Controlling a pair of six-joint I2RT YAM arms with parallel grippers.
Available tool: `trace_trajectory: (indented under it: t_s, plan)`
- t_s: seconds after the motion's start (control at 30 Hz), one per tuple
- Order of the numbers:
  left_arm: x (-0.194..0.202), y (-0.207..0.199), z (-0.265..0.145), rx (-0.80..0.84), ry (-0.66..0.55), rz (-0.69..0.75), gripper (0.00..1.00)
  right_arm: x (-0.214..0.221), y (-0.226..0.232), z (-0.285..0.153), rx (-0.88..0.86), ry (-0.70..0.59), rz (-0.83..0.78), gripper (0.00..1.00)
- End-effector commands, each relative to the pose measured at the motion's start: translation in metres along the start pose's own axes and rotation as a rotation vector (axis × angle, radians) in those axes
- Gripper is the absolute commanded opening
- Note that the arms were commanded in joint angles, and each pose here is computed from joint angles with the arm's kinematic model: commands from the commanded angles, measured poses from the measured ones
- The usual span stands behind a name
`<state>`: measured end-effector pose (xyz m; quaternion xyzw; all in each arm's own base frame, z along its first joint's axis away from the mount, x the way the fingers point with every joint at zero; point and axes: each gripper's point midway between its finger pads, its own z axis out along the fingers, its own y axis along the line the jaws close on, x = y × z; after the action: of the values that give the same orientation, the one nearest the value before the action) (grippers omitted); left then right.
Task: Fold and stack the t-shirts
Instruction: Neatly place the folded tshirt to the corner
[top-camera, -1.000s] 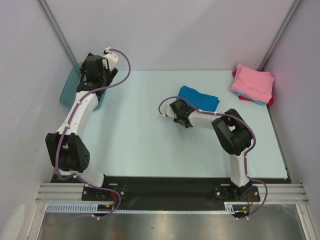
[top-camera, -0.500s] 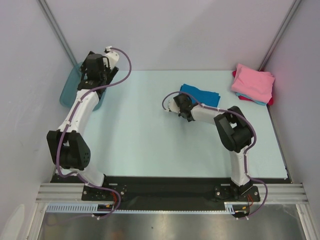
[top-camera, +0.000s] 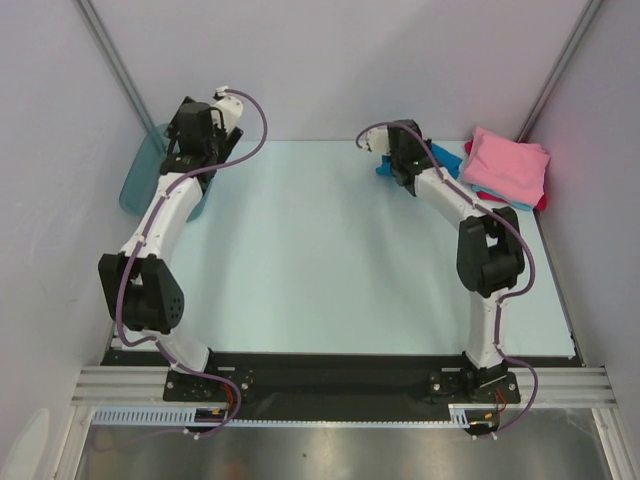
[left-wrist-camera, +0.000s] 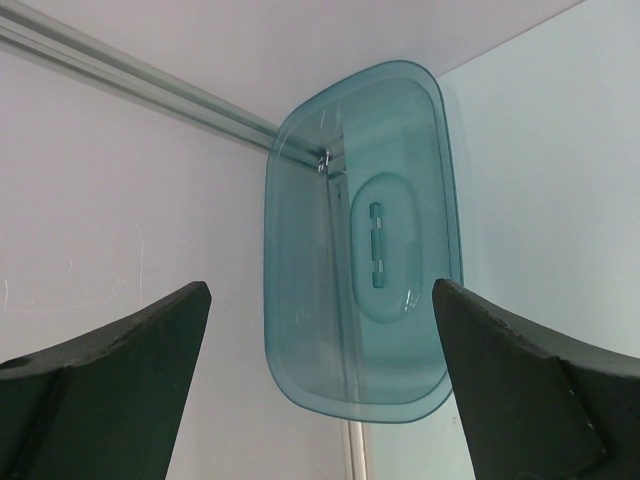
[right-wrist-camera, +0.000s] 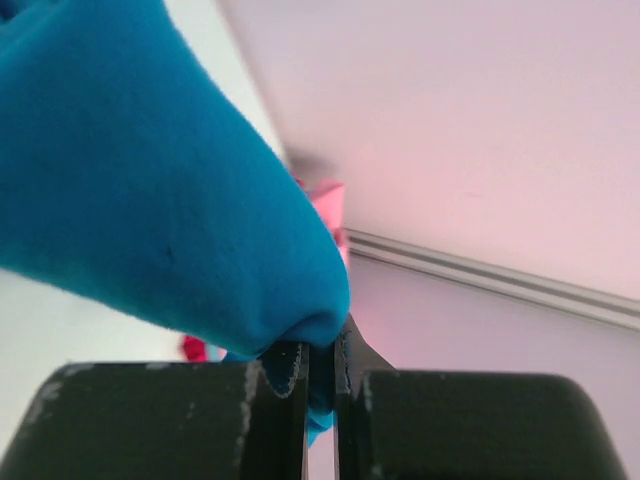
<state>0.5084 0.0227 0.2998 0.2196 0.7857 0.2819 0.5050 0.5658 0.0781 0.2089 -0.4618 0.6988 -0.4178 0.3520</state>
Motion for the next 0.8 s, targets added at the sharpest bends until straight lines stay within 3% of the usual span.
trace_trajectory:
  t_s: [0.0, 0.4, 0.67, 0.77]
  plan:
    - [-0.028, 0.014, -0.003, -0.028, -0.079, -0.051, 1.00, 0.022, -0.084, -0.005, 0.186, 0.041, 0.051, 0.00]
    - [-0.034, 0.010, -0.004, -0.022, -0.087, -0.037, 1.00, 0.089, -0.174, 0.039, 0.392, 0.139, 0.095, 0.00]
    - [-0.032, 0.005, -0.006, -0.021, -0.076, -0.014, 1.00, 0.137, -0.202, 0.078, 0.470, 0.200, 0.094, 0.00]
    - [-0.034, 0.003, -0.007, -0.021, -0.075, 0.000, 1.00, 0.142, -0.220, 0.075, 0.519, 0.194, 0.134, 0.00]
